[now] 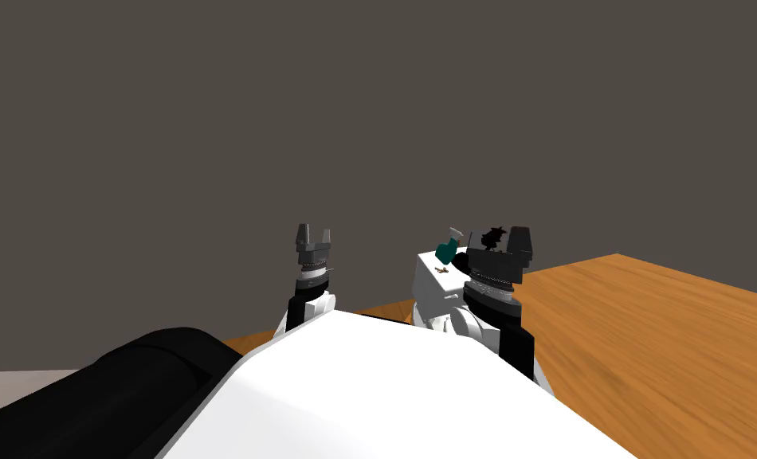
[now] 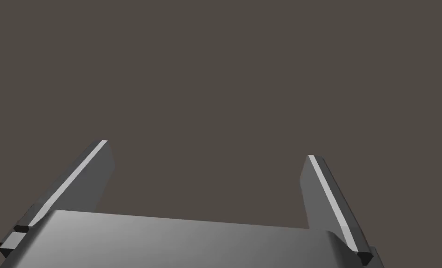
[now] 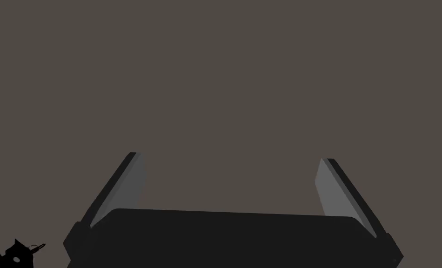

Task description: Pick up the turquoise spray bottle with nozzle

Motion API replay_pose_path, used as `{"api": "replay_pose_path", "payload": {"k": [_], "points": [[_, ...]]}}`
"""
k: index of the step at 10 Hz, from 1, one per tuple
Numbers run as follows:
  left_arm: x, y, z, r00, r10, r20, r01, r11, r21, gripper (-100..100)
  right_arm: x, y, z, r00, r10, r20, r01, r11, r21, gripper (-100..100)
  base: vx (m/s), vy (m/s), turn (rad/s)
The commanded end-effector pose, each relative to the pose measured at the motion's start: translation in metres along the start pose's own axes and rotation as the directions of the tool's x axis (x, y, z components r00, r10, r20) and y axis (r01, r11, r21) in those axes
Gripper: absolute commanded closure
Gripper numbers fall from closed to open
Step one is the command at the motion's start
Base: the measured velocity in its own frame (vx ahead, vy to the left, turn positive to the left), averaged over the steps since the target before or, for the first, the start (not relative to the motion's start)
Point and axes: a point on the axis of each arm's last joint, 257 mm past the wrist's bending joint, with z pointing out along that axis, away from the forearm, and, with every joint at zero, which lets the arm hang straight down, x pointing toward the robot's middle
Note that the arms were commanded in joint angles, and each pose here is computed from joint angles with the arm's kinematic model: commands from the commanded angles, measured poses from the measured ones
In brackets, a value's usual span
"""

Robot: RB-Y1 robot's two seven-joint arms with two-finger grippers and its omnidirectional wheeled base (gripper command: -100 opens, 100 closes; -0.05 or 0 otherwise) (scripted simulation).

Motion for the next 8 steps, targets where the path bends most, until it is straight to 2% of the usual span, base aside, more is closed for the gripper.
{"api": "replay_pose_path", "payload": {"k": [1, 4, 5, 7, 8], "points": [[0.0, 0.0, 0.0, 1.0, 0.0, 0.0, 0.0, 1.0, 0.0, 0, 0.004, -0.009, 0.0, 0.999, 0.031, -0.036, -0.03, 0.999, 0.024, -100, -0.044, -0.015, 0.092], [0.0, 0.0, 0.0, 1.0, 0.0, 0.0, 0.0, 1.0, 0.0, 0, 0.007, -0.032, -0.002, 0.991, 0.105, -0.077, -0.098, 0.991, 0.092, -100, -0.105, -0.039, 0.106], [0.0, 0.0, 0.0, 1.0, 0.0, 0.0, 0.0, 1.0, 0.0, 0, 0.007, -0.032, -0.002, 0.991, 0.111, -0.077, -0.104, 0.99, 0.093, -100, -0.084, -0.042, 0.047], [0.0, 0.0, 0.0, 1.0, 0.0, 0.0, 0.0, 1.0, 0.0, 0, 0.007, -0.053, -0.004, 0.981, 0.17, -0.091, -0.154, 0.975, 0.159, -100, -0.076, -0.031, 0.119], [0.0, 0.0, 0.0, 1.0, 0.0, 0.0, 0.0, 1.0, 0.0, 0, 0.007, -0.053, -0.004, 0.979, 0.186, -0.089, -0.17, 0.972, 0.161, -100, -0.068, -0.036, 0.068]]}}
